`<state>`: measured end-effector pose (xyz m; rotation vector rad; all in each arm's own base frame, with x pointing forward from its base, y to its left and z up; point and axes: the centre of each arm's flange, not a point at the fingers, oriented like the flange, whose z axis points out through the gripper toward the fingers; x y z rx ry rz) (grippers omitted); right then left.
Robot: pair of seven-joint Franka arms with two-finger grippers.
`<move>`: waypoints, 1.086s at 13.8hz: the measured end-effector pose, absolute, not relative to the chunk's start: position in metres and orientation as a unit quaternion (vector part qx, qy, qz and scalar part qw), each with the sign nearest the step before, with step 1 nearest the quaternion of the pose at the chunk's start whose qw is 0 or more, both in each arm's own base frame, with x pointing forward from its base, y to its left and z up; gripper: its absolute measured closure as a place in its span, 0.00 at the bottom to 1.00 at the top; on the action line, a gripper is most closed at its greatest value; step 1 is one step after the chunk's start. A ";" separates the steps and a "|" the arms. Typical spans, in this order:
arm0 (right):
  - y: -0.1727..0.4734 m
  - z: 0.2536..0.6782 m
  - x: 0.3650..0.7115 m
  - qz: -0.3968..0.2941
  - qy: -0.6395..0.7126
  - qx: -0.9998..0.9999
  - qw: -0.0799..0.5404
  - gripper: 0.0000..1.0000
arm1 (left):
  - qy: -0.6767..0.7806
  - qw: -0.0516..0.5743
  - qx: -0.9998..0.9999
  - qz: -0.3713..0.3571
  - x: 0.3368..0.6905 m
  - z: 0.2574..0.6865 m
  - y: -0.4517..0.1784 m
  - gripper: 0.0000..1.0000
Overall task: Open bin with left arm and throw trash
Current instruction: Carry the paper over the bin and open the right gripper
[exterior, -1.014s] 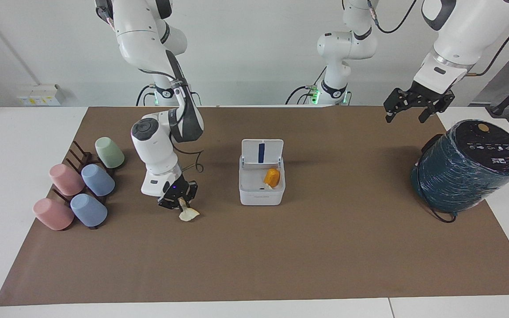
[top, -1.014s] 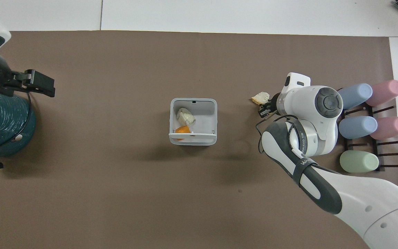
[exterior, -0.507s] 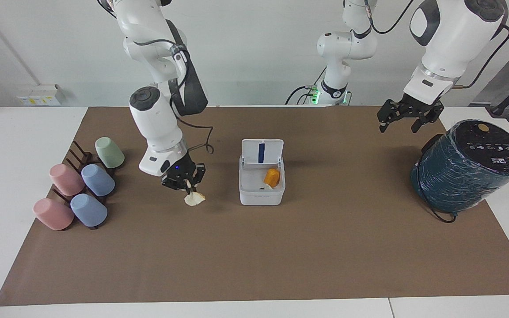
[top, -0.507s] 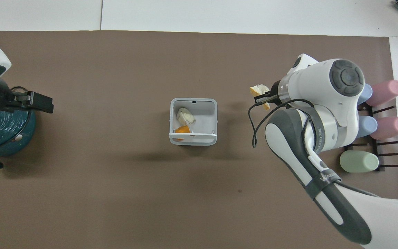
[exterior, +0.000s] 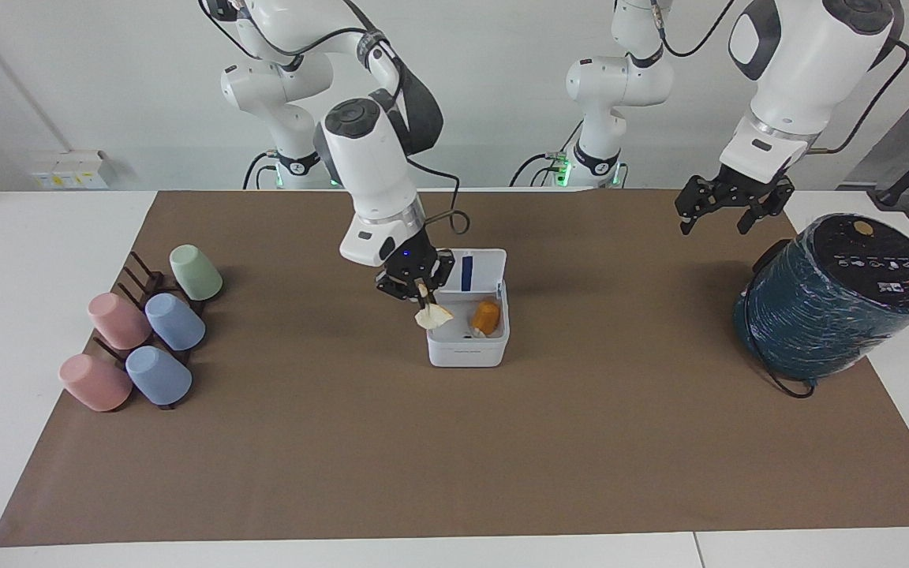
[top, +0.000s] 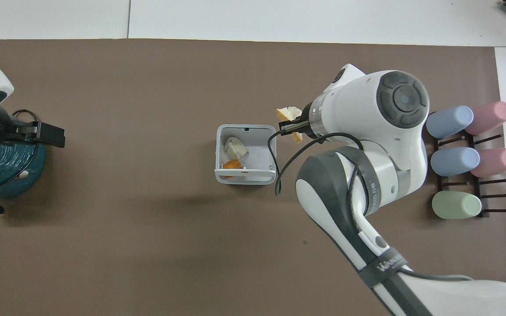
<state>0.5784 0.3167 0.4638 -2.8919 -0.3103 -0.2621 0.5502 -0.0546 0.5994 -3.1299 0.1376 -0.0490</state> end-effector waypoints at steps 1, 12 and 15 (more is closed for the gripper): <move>0.328 0.460 0.573 -0.086 -0.104 -0.984 0.112 0.85 | 0.044 0.004 -0.999 -0.016 0.550 0.599 -0.055 0.00; 0.359 0.422 0.567 -0.066 -0.096 -0.985 0.128 0.43 | 0.049 0.004 -0.999 -0.019 0.550 0.600 -0.060 0.00; 0.360 0.423 0.568 -0.066 -0.095 -0.985 0.129 0.06 | 0.049 0.004 -0.999 -0.019 0.550 0.600 -0.060 0.00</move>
